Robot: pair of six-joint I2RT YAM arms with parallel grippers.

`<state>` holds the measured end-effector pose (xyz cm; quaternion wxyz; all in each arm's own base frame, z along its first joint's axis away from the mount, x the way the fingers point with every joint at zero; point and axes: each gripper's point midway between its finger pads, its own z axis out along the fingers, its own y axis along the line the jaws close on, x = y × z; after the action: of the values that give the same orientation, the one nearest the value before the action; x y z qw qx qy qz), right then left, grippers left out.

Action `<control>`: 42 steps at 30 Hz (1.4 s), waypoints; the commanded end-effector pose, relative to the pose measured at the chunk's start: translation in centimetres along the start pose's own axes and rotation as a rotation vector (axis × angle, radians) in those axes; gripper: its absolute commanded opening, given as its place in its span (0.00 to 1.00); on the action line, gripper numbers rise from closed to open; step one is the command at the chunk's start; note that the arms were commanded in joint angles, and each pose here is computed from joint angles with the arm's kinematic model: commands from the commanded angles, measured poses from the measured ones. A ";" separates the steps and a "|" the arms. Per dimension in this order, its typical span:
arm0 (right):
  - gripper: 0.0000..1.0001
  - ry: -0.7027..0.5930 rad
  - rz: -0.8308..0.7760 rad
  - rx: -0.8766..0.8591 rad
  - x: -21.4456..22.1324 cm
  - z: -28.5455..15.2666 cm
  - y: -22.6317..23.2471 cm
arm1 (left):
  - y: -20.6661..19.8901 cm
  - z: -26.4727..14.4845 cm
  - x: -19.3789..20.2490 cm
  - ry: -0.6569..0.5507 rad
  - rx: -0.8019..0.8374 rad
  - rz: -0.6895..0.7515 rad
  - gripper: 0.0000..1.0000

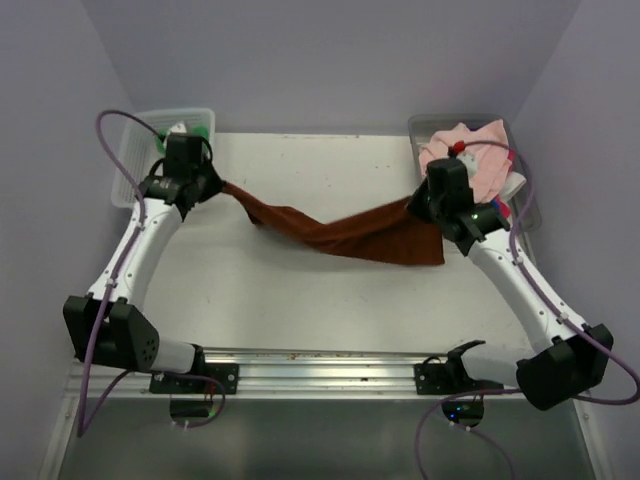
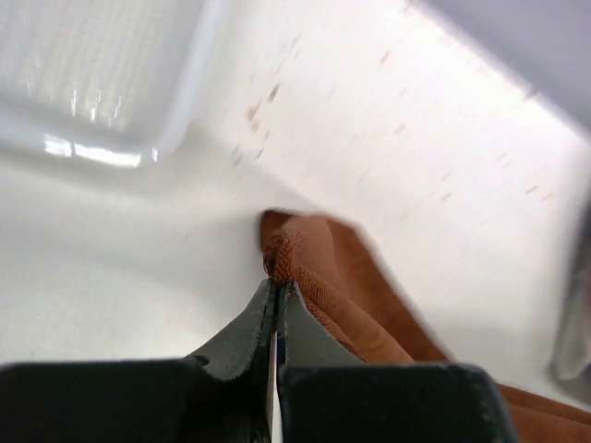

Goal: Roll the towels
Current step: Flatten the towel

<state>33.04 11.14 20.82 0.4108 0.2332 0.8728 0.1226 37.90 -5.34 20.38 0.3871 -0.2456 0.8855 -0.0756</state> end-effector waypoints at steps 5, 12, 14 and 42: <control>0.00 -0.213 -0.067 -0.101 -8.3 -5.9 3.2 | -0.4 -7.4 -11.0 -0.252 0.161 -0.101 0.00; 0.03 -0.010 -0.058 0.020 1.6 -4.4 -4.5 | 5.4 -2.8 2.5 0.010 0.082 -0.111 0.00; 0.32 0.075 -0.067 0.087 5.5 -3.7 -7.6 | 7.9 -1.2 8.3 0.119 0.048 -0.121 0.00; 0.57 0.291 0.068 0.238 14.6 3.5 -14.2 | 11.8 0.9 15.5 0.286 -0.058 -0.101 0.00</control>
<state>21.38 6.45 3.05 0.2228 0.2749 0.9344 0.0419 23.59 -2.96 4.52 0.2144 -0.3006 0.9237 -0.1022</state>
